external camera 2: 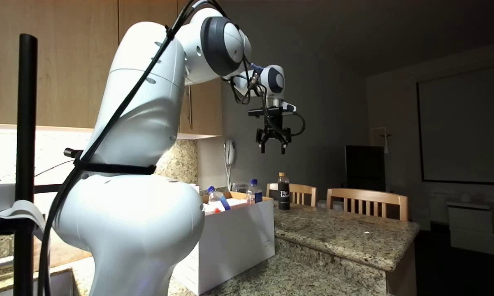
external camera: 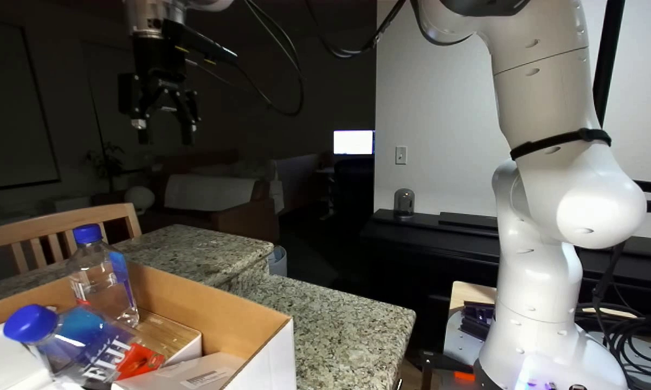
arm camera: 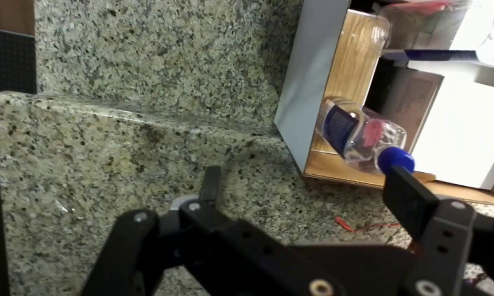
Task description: Pick the bottles from the counter and put them in the box
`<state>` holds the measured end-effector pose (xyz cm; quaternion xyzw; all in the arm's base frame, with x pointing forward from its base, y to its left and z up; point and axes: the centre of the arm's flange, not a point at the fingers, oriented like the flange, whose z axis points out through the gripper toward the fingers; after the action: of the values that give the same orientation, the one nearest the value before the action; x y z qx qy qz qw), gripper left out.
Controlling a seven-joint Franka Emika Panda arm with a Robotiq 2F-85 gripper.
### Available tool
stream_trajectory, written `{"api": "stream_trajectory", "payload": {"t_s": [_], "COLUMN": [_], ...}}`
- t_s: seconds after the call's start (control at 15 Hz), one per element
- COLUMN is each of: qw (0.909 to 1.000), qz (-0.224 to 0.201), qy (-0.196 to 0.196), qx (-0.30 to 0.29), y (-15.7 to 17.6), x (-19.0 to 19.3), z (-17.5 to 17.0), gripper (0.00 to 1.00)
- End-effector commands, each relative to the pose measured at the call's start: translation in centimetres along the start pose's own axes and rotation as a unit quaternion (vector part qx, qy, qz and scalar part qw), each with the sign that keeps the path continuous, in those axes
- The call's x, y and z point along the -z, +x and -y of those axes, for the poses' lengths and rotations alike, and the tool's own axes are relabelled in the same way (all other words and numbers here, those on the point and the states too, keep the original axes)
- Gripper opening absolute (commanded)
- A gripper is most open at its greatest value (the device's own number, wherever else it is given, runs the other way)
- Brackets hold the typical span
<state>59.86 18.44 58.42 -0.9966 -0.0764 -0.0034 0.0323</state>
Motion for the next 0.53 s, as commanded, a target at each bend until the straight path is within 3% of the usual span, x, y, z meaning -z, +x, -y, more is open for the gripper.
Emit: {"api": "stream_trajectory", "payload": {"t_s": [0.0,0.47], "qw": [0.9988,0.9899], "qz": [0.010,0.063], "qy": [0.024,-0.004], "qx": [-0.041,-0.127], "y": [-1.8,-3.0], "x": [-1.4,-6.1], "z": [-5.2,-12.8], "gripper": [1.00,1.00]}}
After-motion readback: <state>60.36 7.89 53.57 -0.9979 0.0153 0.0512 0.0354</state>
